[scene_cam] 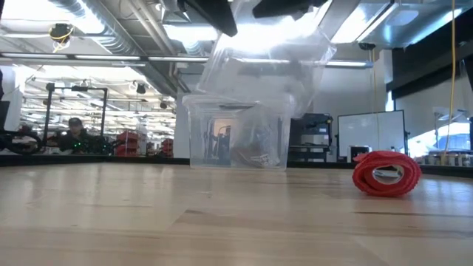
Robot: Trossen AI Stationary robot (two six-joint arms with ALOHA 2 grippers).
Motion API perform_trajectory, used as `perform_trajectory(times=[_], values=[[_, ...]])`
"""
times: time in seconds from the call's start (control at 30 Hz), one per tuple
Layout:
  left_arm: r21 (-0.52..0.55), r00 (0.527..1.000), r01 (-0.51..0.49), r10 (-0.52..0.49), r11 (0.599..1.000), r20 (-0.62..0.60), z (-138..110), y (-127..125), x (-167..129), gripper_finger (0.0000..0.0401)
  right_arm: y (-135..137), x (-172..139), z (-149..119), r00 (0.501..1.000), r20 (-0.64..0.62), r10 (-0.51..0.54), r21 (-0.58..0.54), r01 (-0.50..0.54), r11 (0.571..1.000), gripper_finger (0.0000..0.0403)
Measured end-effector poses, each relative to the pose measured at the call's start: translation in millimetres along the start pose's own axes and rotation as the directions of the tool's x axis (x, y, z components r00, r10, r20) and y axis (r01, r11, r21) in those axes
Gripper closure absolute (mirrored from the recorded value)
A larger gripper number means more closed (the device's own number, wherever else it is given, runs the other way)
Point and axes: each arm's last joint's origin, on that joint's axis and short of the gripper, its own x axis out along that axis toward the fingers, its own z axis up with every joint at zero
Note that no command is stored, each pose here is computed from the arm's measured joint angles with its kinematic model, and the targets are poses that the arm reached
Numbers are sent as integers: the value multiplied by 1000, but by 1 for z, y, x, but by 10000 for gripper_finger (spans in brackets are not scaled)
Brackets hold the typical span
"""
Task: Roll bandage
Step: Open the transparent zip bag
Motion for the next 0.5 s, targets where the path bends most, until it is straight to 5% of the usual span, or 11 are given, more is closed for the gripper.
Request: perform_trajectory(times=[0.23, 0.5], values=[[-71, 998, 18, -14, 997, 57, 10, 4, 7, 385, 0, 0, 1, 1000, 8, -14, -14, 14, 1000, 397], [-73, 995, 89, -86, 993, 45, 11, 11, -1, 282, -4, -15, -6, 996, -90, -18, -53, 14, 999, 400]])
